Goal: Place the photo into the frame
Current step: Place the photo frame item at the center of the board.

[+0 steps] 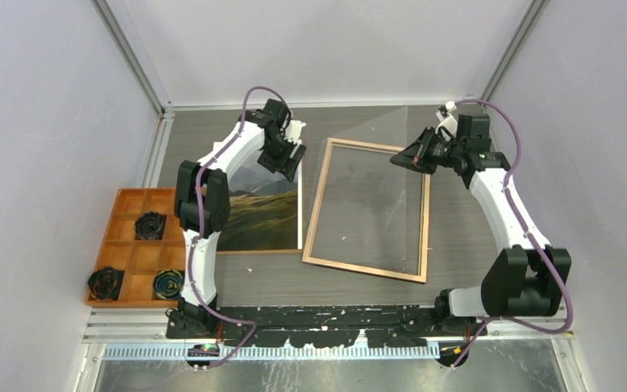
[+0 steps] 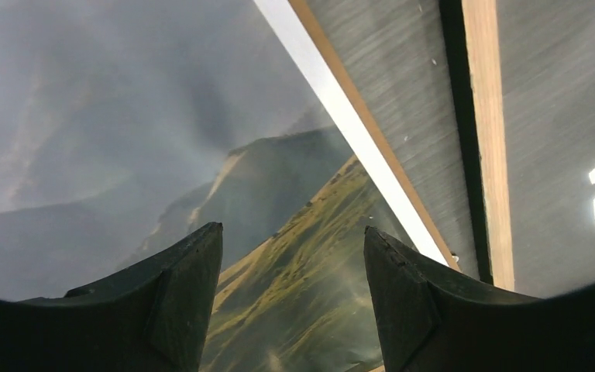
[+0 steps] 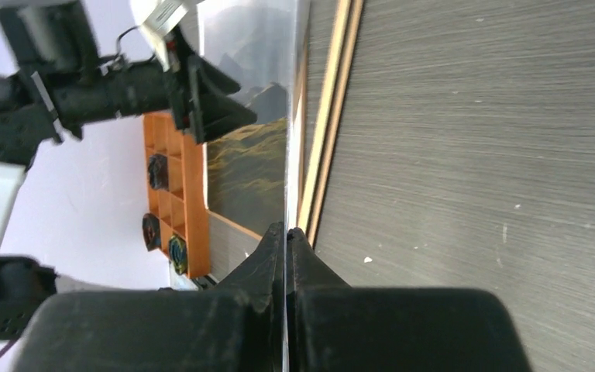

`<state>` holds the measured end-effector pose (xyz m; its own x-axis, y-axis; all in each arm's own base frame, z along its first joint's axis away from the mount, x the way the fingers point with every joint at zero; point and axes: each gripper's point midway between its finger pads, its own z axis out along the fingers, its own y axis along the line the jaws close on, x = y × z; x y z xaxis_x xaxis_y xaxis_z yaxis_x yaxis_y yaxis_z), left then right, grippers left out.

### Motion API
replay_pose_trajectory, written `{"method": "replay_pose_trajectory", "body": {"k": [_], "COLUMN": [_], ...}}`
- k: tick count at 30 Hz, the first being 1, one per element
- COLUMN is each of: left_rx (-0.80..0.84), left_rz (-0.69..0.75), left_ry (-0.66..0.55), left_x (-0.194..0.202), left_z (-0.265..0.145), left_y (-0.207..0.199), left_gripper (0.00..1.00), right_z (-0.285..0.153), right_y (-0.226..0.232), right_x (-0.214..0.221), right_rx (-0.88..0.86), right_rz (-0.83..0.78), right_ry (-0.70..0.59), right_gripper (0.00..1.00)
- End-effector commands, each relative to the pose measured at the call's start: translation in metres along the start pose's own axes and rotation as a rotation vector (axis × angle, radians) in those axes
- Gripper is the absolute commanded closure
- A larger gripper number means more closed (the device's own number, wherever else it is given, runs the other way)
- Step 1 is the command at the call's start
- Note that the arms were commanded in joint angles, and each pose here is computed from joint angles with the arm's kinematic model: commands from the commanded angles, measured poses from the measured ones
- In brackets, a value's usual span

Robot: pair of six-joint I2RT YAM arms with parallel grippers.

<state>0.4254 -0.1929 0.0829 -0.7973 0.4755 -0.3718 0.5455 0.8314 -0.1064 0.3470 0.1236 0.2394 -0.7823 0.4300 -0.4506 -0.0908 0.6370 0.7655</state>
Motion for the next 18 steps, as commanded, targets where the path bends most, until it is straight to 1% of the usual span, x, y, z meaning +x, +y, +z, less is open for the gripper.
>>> {"method": "replay_pose_trajectory", "body": {"k": [1,6,7,9,14,18], "left_rx": [0.046,0.046,0.041,0.022,-0.017,-0.039], "left_rz": [0.038,0.093,0.105,0.134,0.166,0.185], "left_ry": [-0.036,-0.009,-0.004,0.005,0.028,0.042], "left_x": [-0.004,0.007,0.009,0.012,0.015,0.017], "left_z": [-0.006,0.006,0.009,0.016,0.034,0.042], "left_y": [-0.019,-0.032,-0.034,-0.037,-0.037,-0.037], "left_gripper": [0.32,0.33,0.33,0.33,0.34,0.35], "right_z": [0.021,0.038,0.040,0.044,0.055,0.061], "right_y": [-0.034,-0.084,-0.090,-0.101,-0.128,-0.153], "right_x": [-0.021,-0.015,-0.013,-0.005,0.018,0.036], "right_rx": [0.082,0.206,0.217,0.225,0.261,0.317], "right_rz": [0.013,0.059,0.071,0.100,0.189,0.262], "right_ry": [-0.046,-0.060,-0.055,-0.029,0.021,0.030], "right_gripper": [0.99,0.99,0.96,0.83,0.58,0.42]}}
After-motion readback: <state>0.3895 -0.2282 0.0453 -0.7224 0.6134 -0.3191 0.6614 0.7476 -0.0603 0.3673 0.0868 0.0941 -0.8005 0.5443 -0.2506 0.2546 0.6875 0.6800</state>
